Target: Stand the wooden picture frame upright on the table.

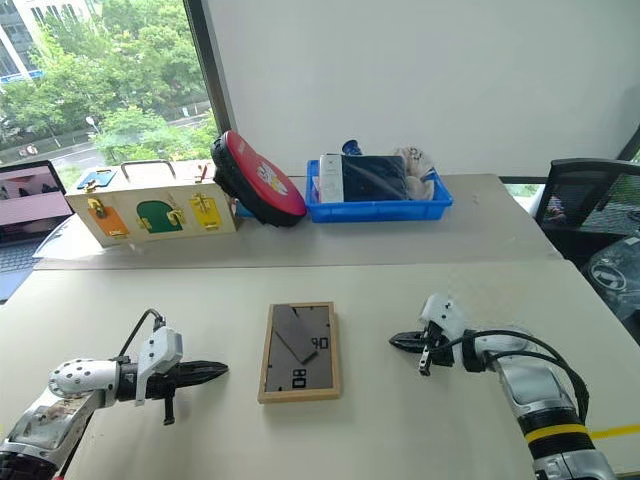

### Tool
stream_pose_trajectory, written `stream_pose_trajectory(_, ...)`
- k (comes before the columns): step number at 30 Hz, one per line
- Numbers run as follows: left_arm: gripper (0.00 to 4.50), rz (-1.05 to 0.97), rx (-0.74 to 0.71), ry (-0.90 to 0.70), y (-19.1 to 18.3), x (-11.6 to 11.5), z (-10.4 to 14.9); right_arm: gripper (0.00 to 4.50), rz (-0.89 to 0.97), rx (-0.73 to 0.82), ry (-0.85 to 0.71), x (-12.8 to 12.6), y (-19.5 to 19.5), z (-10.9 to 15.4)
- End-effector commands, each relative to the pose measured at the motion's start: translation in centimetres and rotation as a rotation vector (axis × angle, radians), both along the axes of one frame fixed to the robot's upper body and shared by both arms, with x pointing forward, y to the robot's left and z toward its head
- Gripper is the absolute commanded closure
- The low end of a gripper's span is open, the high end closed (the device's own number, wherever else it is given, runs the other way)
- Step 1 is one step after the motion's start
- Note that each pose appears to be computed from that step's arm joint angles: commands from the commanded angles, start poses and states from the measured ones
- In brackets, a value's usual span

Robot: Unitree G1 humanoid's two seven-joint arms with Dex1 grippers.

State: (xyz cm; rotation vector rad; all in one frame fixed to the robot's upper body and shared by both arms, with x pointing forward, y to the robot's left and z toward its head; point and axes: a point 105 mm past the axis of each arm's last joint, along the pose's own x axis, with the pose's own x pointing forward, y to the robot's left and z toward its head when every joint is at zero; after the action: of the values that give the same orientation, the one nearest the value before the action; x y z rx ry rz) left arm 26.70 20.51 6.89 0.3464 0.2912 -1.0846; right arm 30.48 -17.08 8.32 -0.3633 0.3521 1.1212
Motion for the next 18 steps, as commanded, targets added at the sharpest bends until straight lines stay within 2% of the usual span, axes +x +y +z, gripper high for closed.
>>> stream_pose_trajectory(1, 4.43, 0.007, -0.034, 0.017, -0.6, 0.5, -0.5, 4.50, 0.077, 0.021, -0.008, -0.7, 1.1, 1.3)
stream_pose_trajectory(5, 4.43, 0.004, -0.071, 0.044, -0.6, 0.6, -0.1, 4.50, 0.099, 0.017, -0.010, -0.9, 1.9, 1.5)
stream_pose_trajectory(7, 4.43, 0.066, -0.147, 0.136, -0.1, 0.7, 0.4, 4.50, 0.112, 0.032, -0.002, -1.3, 2.2, 1.9)
stream_pose_trajectory(10, 3.69, 0.115, -0.328, 0.420, 0.7, -0.5, 1.8, 4.50, 0.125, 0.069, 0.015, -1.9, 2.6, 2.8)
stream_pose_trajectory(12, 2.90, 0.122, -0.355, 0.576, 1.0, -1.5, 2.3, 4.50, 0.136, 0.088, 0.028, -2.1, 2.9, 3.3)
stream_pose_trajectory(14, 2.10, 0.251, -0.432, 0.619, 1.1, 0.3, 2.7, 4.50, 0.138, 0.106, 0.037, -2.0, 2.9, 3.6)
stream_pose_trajectory(18, 0.82, 0.175, -0.505, 0.676, -1.3, 0.2, 3.9, 4.50, 0.127, 0.103, 0.033, -1.4, 2.8, 3.5)
